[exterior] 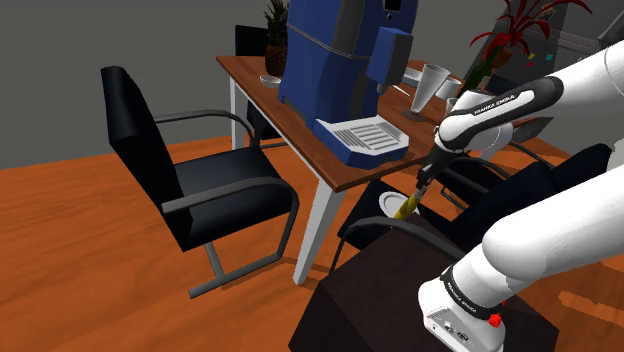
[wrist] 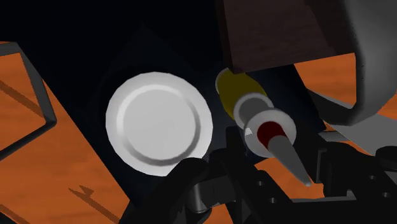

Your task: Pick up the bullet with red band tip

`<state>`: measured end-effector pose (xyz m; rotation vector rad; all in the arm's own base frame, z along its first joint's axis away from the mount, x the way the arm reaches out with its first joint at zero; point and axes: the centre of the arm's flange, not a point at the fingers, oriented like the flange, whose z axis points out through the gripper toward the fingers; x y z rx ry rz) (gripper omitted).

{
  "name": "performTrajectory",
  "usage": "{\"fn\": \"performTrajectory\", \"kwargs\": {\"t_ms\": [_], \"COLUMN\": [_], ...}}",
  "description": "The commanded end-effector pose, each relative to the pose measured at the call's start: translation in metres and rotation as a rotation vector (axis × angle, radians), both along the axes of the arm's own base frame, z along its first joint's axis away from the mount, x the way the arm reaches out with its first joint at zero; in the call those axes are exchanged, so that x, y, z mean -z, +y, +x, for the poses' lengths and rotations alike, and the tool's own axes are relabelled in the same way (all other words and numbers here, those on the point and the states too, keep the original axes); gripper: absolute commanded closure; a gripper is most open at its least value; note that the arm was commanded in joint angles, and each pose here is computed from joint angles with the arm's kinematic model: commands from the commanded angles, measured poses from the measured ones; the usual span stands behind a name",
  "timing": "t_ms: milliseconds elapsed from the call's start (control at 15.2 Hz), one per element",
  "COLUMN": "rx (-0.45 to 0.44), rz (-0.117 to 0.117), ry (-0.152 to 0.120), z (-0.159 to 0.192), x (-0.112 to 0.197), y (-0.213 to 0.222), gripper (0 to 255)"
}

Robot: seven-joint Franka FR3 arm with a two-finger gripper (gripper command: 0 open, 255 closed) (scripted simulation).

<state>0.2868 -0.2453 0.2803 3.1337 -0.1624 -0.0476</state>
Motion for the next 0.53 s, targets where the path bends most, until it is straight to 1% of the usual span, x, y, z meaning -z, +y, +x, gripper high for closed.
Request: {"fn": "performTrajectory", "kwargs": {"t_ms": [0,330,462], "rx": [0.000,0.000,0.000], "rz": [0.000,0.000,0.000], "ry": [0.000,0.000,0.000], "z": [0.000,0.000,0.000], "x": [-0.010,-0.037,-0.038], "y": [0.000,0.000,0.000], "gripper": [255,255,255]}}
